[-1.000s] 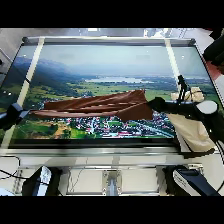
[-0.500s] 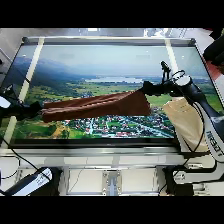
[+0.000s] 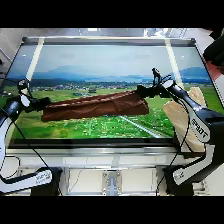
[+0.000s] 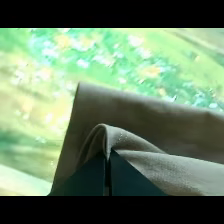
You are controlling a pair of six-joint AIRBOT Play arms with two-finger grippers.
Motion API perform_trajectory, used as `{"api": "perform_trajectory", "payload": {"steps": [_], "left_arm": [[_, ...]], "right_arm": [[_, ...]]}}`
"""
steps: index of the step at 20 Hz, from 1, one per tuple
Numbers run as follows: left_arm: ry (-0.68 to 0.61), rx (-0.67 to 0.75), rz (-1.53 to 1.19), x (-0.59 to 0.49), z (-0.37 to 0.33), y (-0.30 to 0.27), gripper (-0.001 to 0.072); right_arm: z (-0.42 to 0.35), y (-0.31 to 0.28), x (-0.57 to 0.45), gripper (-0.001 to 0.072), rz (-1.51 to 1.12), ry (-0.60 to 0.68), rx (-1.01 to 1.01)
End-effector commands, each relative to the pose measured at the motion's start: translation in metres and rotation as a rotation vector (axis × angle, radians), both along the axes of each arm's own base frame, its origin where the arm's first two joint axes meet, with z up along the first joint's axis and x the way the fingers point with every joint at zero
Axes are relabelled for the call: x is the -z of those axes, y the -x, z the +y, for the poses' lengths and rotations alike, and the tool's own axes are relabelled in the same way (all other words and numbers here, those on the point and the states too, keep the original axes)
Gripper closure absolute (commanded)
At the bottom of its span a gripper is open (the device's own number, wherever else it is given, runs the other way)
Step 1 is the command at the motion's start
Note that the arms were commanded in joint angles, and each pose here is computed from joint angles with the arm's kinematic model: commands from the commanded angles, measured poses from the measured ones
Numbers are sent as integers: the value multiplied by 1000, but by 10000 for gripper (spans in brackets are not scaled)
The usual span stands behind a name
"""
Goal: Fold the shirts.
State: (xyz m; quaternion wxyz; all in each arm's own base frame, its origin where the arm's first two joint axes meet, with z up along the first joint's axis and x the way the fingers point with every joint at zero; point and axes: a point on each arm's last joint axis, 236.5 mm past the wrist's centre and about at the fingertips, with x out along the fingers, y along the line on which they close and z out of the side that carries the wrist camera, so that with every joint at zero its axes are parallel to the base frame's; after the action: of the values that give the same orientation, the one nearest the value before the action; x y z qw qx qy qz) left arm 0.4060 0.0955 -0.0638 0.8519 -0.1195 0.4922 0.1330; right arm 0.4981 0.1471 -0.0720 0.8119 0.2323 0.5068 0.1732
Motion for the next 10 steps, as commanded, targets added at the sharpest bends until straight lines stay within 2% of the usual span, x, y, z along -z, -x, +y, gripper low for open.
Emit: {"api": "perform_trajectory", "payload": {"steps": [1, 5, 6, 7, 8, 9, 10], "left_arm": [[4, -7, -34, 13, -5, -18, 698], [15, -8, 16, 27, -6, -11, 695], [13, -8, 5, 22, -6, -13, 679], [7, -8, -14, 13, -4, -16, 638], [2, -11, -39, 0, -2, -20, 385], [-6, -15, -76, -17, 1, -25, -13], [-17, -22, -125, -40, 5, -30, 1]], "right_arm": [[3, -6, 5, 697, -25, 21, 6], [4, -7, 3, 676, -26, 16, 10], [4, -7, -1, 587, -31, 13, 8], [5, -7, -8, 434, -36, 7, -4], [7, -7, -20, 300, -37, -2, -32], [7, -5, -35, 278, -37, -10, -67], [4, -3, -51, 277, -37, -11, -103]]}}
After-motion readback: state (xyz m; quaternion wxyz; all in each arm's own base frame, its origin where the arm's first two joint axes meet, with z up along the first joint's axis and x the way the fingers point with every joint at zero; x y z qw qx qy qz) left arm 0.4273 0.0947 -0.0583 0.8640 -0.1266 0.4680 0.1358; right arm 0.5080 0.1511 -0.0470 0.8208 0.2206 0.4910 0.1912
